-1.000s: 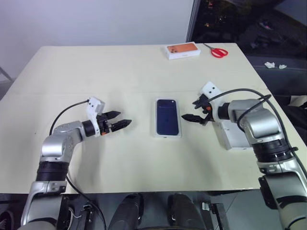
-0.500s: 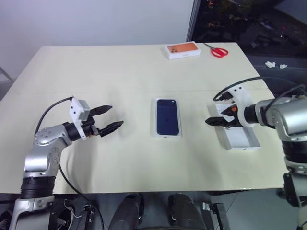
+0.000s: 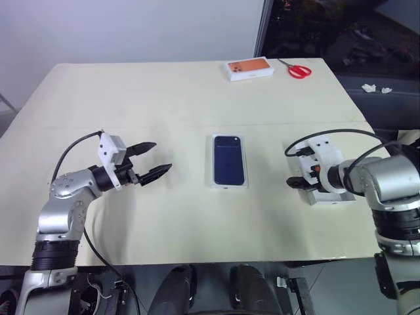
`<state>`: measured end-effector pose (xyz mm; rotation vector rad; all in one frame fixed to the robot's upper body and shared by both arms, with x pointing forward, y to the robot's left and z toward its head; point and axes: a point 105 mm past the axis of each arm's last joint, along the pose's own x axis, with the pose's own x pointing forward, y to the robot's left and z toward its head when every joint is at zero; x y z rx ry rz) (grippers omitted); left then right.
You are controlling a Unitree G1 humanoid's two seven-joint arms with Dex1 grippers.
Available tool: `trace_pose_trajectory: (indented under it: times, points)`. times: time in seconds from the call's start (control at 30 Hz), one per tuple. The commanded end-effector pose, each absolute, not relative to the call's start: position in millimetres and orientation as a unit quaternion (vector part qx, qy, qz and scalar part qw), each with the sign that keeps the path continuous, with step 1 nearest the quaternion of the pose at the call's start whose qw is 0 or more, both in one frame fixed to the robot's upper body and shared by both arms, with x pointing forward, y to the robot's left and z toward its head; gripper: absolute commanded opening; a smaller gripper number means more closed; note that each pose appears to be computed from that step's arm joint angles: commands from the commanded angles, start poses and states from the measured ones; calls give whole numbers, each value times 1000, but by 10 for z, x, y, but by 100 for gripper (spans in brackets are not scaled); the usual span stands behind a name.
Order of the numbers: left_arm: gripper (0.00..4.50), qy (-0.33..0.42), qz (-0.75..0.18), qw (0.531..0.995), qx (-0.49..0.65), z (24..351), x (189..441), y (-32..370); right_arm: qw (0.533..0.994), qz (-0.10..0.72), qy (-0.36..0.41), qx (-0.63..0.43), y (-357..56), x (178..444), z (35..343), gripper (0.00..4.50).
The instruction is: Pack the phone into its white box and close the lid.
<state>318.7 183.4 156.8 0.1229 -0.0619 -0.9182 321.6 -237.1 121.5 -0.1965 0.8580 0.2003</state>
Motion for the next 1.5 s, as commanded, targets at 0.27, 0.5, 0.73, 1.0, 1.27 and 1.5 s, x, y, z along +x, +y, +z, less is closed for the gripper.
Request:
trace_pose_trajectory:
  times: [0.27, 0.5, 0.73, 1.0, 1.27, 1.5]
  points:
    - [450, -57, -439, 893, 75, 1755, 3208, 1782, 913, 70, 394, -82, -2399, 3316, 1204, 6]
    - [450, -54, -426, 901, 59, 1792, 3238, 1853, 917, 271, 251, 147, -1372, 3633, 2019, 6]
    - [450, -56, -423, 904, 32, 1867, 3262, 1872, 851, 400, 198, 279, -801, 3607, 2402, 6]
    - [450, -61, -417, 907, 19, 1903, 3275, 1884, 714, 524, 212, 414, -109, 3324, 2370, 6]
    - [450, -59, -412, 909, -2, 1844, 3215, 1833, 680, 490, 275, 471, 76, 3285, 1981, 6]
    - [450, -54, -413, 909, -8, 1757, 3211, 1773, 672, 443, 307, 508, 145, 3352, 1695, 6]
